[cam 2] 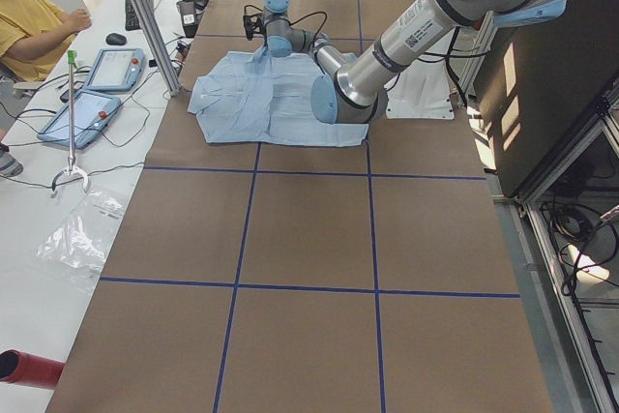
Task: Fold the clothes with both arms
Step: 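Fold the held sleeve across the chest over the first sleeve with left gripper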
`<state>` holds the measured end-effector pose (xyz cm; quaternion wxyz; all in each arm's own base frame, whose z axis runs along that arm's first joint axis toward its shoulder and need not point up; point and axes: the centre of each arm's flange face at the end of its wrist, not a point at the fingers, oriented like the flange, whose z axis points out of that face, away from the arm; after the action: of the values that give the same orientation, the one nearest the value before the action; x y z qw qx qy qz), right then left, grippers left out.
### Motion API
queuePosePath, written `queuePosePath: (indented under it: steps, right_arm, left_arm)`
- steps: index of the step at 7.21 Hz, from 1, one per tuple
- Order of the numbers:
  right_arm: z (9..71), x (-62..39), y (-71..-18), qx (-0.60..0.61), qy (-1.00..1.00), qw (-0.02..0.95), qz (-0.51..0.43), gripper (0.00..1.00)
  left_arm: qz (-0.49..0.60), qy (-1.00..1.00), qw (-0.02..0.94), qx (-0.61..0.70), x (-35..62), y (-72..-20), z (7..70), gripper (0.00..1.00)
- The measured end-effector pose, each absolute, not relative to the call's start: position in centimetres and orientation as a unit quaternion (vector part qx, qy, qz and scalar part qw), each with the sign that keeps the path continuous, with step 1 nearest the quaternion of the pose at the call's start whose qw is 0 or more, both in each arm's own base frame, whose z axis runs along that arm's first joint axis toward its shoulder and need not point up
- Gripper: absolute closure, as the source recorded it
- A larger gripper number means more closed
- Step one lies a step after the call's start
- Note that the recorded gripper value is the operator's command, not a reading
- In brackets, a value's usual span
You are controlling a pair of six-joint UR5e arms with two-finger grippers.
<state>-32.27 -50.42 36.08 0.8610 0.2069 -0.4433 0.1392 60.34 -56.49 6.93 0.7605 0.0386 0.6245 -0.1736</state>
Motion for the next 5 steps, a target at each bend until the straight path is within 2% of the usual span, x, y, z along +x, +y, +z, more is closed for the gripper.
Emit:
queuePosePath:
  steps: [1, 2, 5]
  right_arm:
    - [36.9, -31.9, -50.3, 0.207, -0.437, 0.865, 0.136, 0.01]
    - [37.4, -31.8, -50.2, 0.206, -0.433, 0.867, 0.136, 0.01]
    - [38.5, -31.6, -49.3, 0.193, -0.431, 0.87, 0.139, 0.01]
  left_arm:
    - [-0.173, 0.627, 0.759, 0.044, 61.4, -55.6, 6.6, 0.25]
    - [-0.171, 0.629, 0.757, 0.047, 61.9, -55.1, 6.4, 0.12]
    - [-0.163, 0.645, 0.744, 0.054, 60.9, -54.2, 5.2, 0.12]
